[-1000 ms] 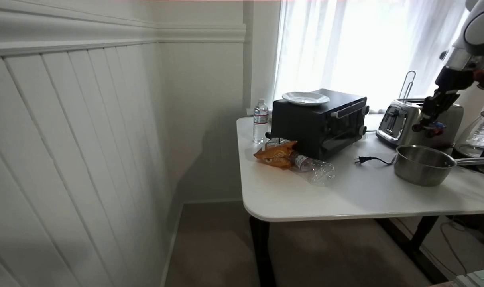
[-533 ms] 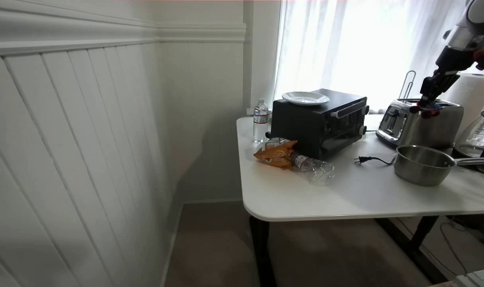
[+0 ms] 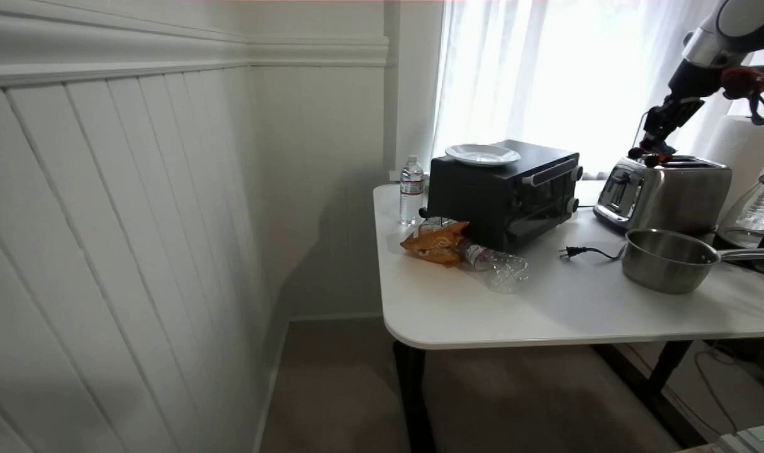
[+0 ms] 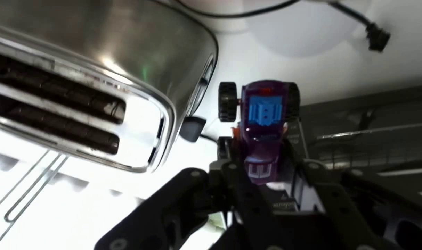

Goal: Pick up the toy car from the silver pot and put it on the table to the right of the black oven

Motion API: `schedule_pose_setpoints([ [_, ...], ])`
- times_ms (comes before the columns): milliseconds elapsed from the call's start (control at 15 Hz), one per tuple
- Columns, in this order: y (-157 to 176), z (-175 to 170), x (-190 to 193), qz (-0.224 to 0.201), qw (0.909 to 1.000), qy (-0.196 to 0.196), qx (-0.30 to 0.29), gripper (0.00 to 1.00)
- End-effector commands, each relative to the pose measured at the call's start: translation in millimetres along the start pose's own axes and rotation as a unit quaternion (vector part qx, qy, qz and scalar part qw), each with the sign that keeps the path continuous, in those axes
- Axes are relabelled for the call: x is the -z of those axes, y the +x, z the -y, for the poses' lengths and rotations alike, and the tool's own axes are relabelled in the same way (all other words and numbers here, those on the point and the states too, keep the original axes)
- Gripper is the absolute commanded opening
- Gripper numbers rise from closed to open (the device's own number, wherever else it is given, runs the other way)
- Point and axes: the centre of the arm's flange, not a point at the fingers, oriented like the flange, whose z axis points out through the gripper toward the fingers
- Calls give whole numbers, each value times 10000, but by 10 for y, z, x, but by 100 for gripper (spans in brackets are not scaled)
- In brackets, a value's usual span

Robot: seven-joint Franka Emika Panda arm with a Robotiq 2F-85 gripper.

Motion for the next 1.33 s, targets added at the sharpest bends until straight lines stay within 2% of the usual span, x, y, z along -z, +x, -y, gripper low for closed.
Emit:
schedule_pose_setpoints([
  [0, 907, -126, -188, -189, 9983, -538, -103, 7],
  [200, 1417, -236, -410, -230, 9973, -622, -321, 7],
  [400, 1820, -309, -767, -286, 9976, -507, -376, 7],
  [600, 2087, -322, -1141, -333, 9977, -358, -474, 7],
  [800, 2215, -354, -1467, -342, 9969, -297, -640, 7],
  [1067, 2192, -401, -1792, -274, 9951, -163, -936, 7],
  [1133, 2015, -331, -1679, -286, 9964, -208, -773, 30],
  [1267, 2032, -354, -1786, -274, 9960, -197, -823, 30],
])
